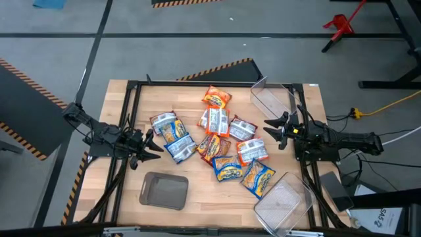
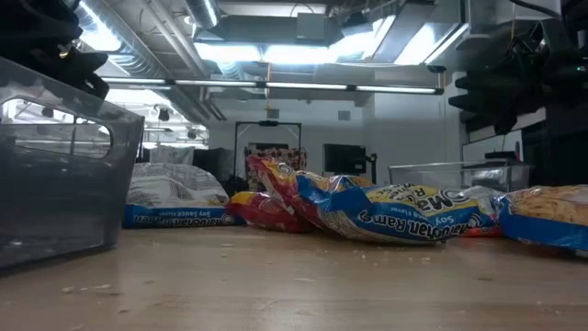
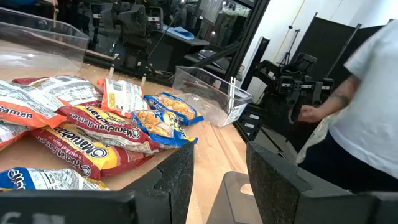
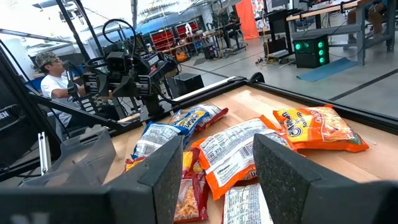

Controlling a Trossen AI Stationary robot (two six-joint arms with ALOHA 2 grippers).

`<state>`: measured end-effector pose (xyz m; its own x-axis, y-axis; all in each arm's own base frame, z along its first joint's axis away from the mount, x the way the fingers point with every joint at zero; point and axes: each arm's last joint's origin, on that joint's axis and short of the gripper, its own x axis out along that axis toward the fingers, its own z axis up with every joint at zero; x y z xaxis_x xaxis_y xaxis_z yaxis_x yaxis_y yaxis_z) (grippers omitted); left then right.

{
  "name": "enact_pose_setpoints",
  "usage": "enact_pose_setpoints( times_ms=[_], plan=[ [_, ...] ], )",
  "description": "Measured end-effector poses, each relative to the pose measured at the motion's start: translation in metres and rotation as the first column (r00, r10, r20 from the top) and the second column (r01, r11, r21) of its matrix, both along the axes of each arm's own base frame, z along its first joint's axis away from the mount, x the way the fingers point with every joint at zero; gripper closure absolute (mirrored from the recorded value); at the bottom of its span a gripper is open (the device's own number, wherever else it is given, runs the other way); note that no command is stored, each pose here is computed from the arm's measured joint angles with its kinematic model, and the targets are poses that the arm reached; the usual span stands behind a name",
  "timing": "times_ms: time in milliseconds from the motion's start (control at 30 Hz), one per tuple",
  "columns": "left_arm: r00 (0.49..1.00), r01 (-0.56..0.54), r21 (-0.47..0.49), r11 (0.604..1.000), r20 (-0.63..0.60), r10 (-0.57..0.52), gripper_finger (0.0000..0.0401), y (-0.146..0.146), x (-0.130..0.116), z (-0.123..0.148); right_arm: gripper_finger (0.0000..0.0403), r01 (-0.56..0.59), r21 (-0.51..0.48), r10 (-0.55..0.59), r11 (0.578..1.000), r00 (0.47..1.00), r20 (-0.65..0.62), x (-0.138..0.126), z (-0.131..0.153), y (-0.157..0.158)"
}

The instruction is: Sort Maruchan noodles

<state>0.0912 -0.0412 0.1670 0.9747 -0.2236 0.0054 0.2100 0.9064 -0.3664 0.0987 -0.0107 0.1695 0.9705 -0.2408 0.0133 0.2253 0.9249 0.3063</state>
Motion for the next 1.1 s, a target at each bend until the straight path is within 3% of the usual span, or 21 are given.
enact_pose_setpoints(
  times_ms=[300,367,467,567,700,800,967,1100],
  plan=[
    [1.000,-0.003,0.004,1.000,0.002,0.003,0.0260,0.000,0.000,0.000,0.0221,0.000,0.000,0.000,1.000,1.000,0.000,0.000,0.000,0.000],
    [0.999,-0.048,0.006,0.999,0.015,0.048,0.0260,0.001,0.000,0.001,0.0221,-0.001,0.000,0.001,1.000,1.000,0.008,0.000,0.001,0.000],
    [0.990,-0.127,-0.107,0.986,0.049,0.133,0.0260,0.004,0.000,0.008,0.0221,-0.032,0.078,0.028,0.996,0.998,0.052,0.000,0.003,0.001],
    [0.965,-0.186,-0.294,0.937,0.124,0.230,0.0260,0.008,-0.001,0.020,0.0221,-0.105,0.286,0.060,0.952,0.985,0.159,0.000,0.008,0.002],
    [0.899,-0.287,-0.435,0.853,0.186,0.397,0.0260,0.014,-0.005,0.032,0.0221,-0.108,0.490,-0.004,0.865,0.975,0.223,-0.001,0.010,0.001],
    [0.843,-0.360,-0.505,0.784,0.183,0.505,0.0260,0.019,-0.008,0.037,0.0221,-0.064,0.522,-0.065,0.850,0.972,0.224,-0.001,0.009,-0.001],
    [0.758,-0.491,-0.539,0.684,0.122,0.640,0.0260,0.023,-0.009,0.036,0.0221,0.028,0.533,-0.170,0.845,0.961,0.220,-0.002,0.008,-0.004],
    [0.731,-0.524,-0.547,0.652,0.104,0.675,0.0260,0.025,-0.010,0.035,0.0221,0.039,0.533,-0.187,0.846,0.956,0.227,-0.002,0.009,-0.004]
  ],
)
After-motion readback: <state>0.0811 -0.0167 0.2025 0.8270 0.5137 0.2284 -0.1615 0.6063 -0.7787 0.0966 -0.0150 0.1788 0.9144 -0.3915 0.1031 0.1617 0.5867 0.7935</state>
